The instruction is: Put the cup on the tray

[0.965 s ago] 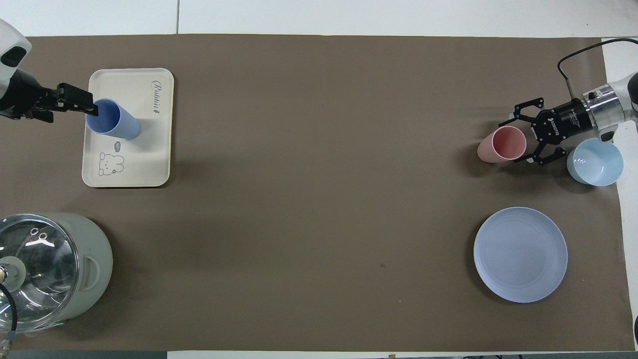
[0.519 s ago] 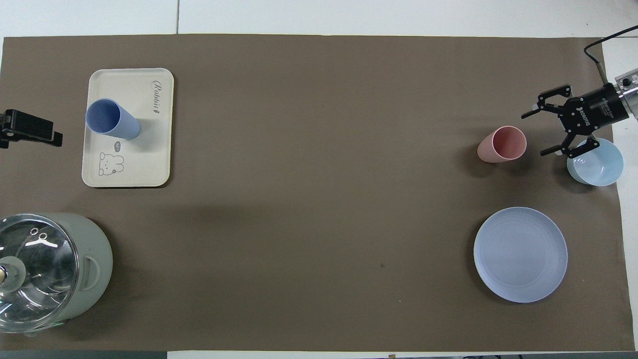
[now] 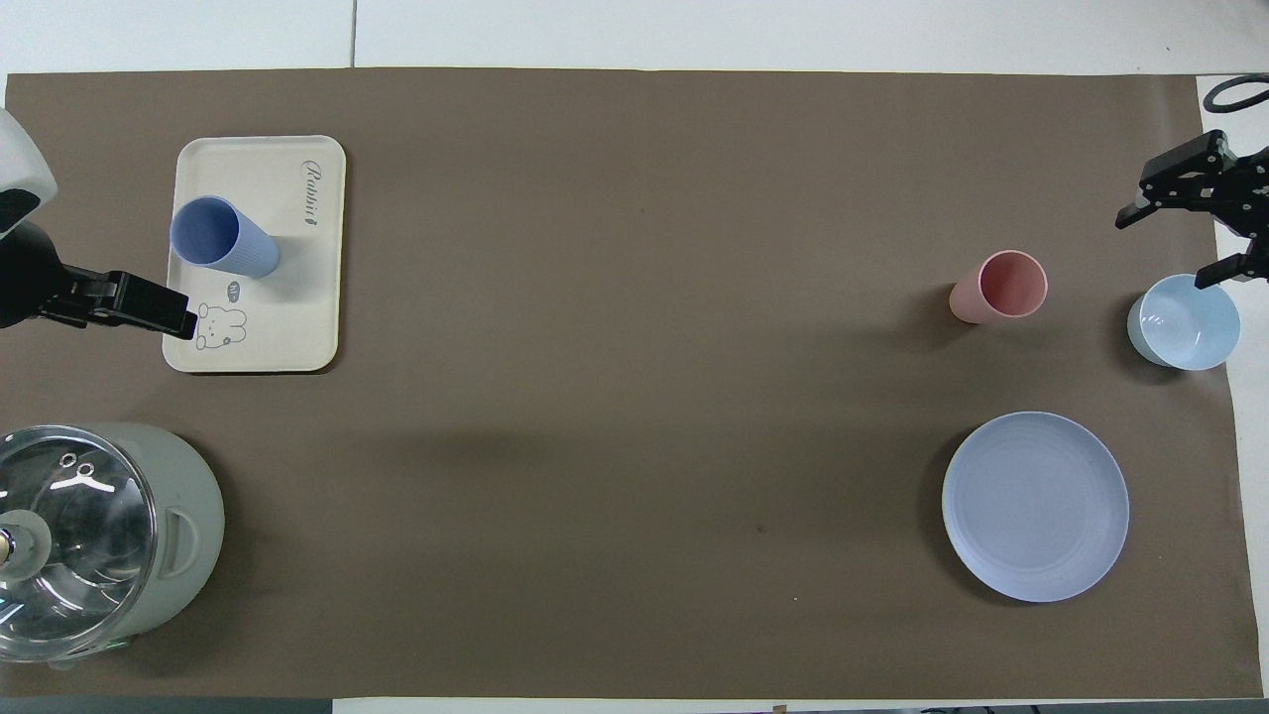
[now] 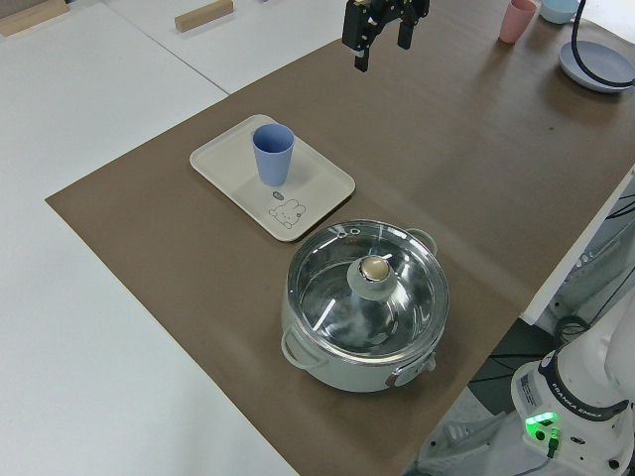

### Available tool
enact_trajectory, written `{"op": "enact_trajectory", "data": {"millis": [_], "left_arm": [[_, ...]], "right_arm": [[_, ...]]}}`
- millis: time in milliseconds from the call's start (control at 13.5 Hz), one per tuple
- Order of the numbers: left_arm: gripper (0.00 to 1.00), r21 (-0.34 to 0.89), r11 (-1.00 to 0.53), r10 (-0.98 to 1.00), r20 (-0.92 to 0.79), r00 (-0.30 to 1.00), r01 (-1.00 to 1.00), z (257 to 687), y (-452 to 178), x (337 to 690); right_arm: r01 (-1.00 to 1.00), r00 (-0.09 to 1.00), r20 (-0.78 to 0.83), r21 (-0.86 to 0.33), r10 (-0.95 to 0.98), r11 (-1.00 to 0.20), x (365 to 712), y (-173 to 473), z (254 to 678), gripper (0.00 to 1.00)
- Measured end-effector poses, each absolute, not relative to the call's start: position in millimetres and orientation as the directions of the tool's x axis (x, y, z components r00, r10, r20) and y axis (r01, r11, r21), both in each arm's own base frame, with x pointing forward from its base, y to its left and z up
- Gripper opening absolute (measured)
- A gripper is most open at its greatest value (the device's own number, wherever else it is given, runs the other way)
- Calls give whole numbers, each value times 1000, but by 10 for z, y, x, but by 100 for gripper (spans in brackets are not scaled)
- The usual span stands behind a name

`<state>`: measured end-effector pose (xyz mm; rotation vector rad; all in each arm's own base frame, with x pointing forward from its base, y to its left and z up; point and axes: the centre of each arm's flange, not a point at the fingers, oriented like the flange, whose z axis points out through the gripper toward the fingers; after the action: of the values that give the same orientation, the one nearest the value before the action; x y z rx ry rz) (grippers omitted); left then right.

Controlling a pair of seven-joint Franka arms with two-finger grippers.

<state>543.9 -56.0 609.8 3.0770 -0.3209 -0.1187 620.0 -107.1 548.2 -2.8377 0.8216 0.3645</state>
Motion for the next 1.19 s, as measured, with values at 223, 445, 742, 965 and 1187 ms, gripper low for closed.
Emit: {"op": "enact_trajectory", "data": {"millis": [223, 445, 742, 965, 1187], "left_arm": [[100, 48, -975, -221, -73, 972, -218, 6201, -503, 5375], [100, 46, -976, -214, -70, 974, -211, 6228, -442, 5364], [100, 44, -983, -179, -78, 981, -176, 6217, -238, 5369], [100, 44, -987, -160, -75, 984, -157, 6220, -127, 5375], [100, 43, -987, -160, -71, 985, -157, 6224, -128, 5379]], "right_arm": [[-415, 890, -231, -47, -394, -909, 5877, -965, 5770, 100], [-284, 942, -191, -19, -276, -959, 5442, -741, 6048, 100], [-237, 961, -146, 10, -236, -971, 4942, -695, 6308, 100], [-233, 965, -136, -38, -226, -972, 4810, -1288, 6302, 100], [-198, 971, -143, -45, -190, -979, 4889, -1159, 6213, 100]]}}
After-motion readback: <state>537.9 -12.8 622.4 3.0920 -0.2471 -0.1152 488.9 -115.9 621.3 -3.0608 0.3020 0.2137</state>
